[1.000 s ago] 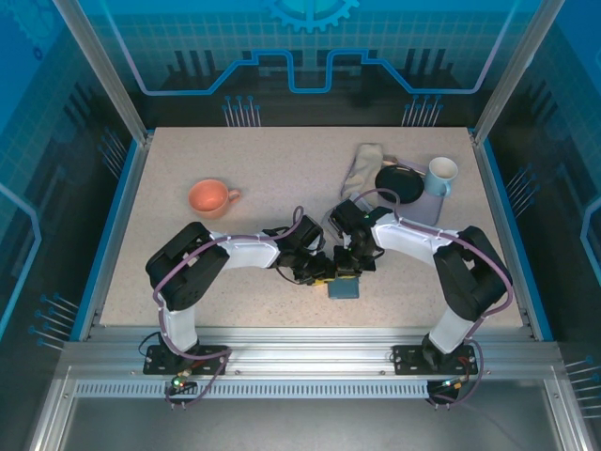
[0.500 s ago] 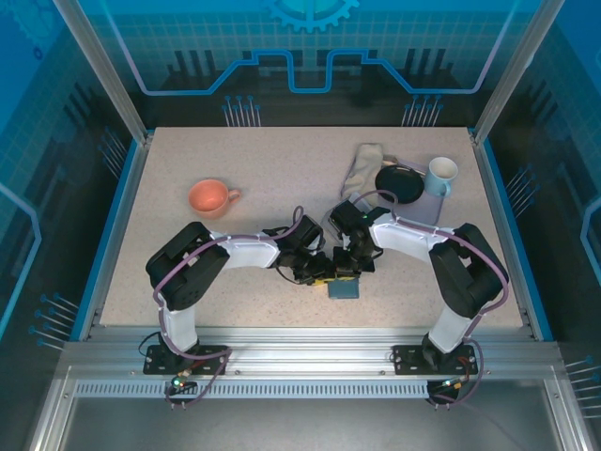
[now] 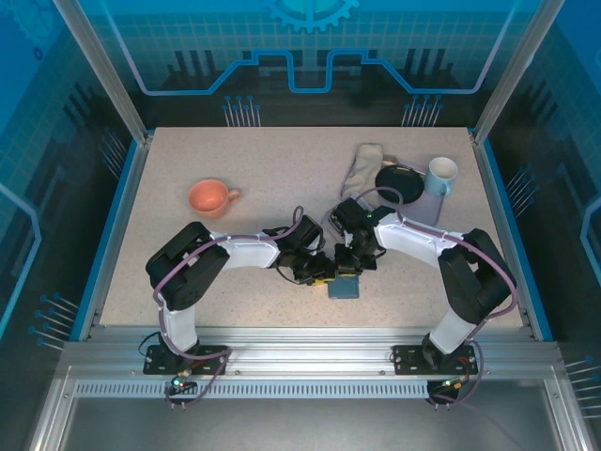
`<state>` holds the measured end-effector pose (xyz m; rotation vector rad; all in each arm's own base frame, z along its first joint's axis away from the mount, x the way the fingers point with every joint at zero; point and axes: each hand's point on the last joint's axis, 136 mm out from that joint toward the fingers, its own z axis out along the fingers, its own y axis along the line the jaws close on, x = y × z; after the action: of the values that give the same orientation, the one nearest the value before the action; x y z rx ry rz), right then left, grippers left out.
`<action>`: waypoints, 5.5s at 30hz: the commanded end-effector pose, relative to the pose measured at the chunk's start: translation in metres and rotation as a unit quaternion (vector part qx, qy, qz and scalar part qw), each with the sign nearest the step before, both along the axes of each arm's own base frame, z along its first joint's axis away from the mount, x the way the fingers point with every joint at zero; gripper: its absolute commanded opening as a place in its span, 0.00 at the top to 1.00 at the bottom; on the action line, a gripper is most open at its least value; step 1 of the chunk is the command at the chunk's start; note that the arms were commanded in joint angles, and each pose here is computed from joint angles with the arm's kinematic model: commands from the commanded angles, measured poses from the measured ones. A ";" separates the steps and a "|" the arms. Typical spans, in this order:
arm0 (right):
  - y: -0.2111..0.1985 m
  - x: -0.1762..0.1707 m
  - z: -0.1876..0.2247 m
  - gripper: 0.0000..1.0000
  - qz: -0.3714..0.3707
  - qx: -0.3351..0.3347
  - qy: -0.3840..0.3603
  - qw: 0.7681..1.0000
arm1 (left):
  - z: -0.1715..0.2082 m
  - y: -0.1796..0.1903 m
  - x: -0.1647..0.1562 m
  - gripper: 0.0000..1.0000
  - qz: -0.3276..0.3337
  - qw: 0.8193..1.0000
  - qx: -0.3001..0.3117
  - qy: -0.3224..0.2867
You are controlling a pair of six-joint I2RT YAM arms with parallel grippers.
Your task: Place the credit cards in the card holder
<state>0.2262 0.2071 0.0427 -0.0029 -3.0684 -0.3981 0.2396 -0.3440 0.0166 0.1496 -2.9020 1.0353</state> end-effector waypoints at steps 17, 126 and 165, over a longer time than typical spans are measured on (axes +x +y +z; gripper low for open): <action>-0.017 -0.018 -0.058 1.00 -0.004 -0.058 0.057 0.997 | -0.032 0.015 -0.005 0.76 0.004 0.999 0.051 0.015; -0.176 0.069 0.116 0.18 -0.147 -0.218 -0.382 0.886 | 0.076 0.077 0.039 0.42 0.049 0.977 0.104 -0.178; -0.178 0.171 0.052 0.00 -0.008 -0.107 -0.578 0.809 | 0.075 0.356 0.154 0.01 0.219 0.765 0.304 -0.524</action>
<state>0.3917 0.0252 0.0858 0.3006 -4.2683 0.0489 0.3833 0.0192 0.0696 0.4481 -4.1993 -0.1217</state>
